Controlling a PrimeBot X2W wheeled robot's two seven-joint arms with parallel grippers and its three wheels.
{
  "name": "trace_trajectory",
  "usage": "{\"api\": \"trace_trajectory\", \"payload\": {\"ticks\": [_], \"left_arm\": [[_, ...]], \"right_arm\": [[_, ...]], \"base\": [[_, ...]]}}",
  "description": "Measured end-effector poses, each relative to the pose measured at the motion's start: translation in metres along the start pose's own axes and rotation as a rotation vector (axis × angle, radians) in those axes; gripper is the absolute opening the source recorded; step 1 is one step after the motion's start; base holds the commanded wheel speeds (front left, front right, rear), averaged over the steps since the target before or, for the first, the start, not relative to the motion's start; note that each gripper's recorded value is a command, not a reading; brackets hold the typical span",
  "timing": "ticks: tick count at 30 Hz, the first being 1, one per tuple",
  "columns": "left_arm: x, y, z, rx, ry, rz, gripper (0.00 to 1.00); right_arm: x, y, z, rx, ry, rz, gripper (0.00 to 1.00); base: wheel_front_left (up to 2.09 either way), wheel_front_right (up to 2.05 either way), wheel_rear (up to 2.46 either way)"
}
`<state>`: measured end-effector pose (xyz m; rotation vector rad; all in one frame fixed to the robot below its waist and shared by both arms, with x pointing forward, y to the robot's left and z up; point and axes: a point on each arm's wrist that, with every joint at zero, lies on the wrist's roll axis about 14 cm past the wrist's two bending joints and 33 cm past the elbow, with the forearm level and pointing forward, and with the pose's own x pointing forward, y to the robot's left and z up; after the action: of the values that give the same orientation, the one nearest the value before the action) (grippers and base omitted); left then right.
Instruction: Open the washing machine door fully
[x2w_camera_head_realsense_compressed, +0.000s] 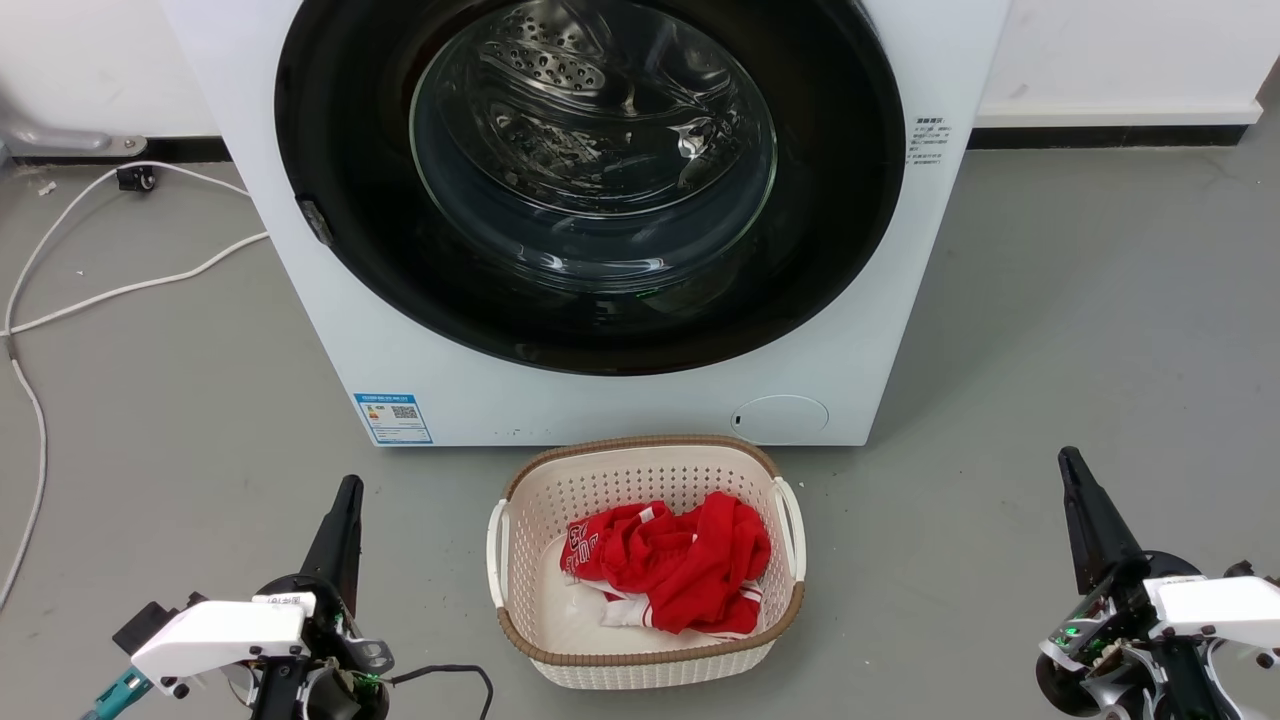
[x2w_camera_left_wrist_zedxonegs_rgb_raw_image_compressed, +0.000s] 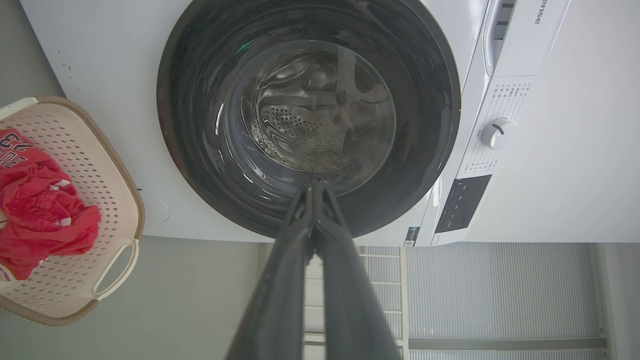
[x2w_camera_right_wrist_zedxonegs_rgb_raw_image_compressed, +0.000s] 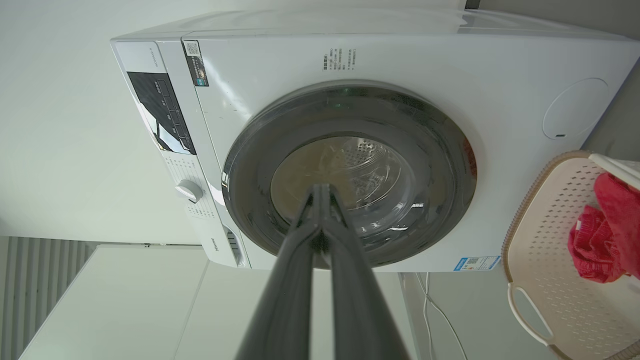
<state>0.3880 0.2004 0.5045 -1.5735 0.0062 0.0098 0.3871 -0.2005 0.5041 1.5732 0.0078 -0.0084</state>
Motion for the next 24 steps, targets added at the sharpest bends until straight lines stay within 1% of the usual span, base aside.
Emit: {"api": "trace_trajectory", "payload": {"ticks": [10, 11, 15, 24], "left_arm": [[0.000, 0.000, 0.000, 0.003, 0.002, 0.000, 0.00], [0.000, 0.002, 0.000, 0.002, 0.002, 0.005, 1.00], [-0.008, 0.019, -0.002, -0.007, -0.005, 0.056, 1.00], [-0.007, 0.011, -0.004, 0.009, -0.021, 0.032, 1.00]], "right_arm": [[0.000, 0.000, 0.000, -0.002, 0.001, 0.000, 0.00], [-0.001, -0.002, 0.000, -0.002, 0.001, -0.004, 1.00], [-0.009, -0.019, -0.002, 0.005, -0.002, -0.055, 1.00], [-0.009, -0.016, -0.004, -0.024, -0.018, -0.045, 1.00]], "base": [[0.00, 0.00, 0.00], [0.00, 0.00, 0.00], [0.00, 0.00, 0.00], [0.00, 0.00, 0.00]]}}
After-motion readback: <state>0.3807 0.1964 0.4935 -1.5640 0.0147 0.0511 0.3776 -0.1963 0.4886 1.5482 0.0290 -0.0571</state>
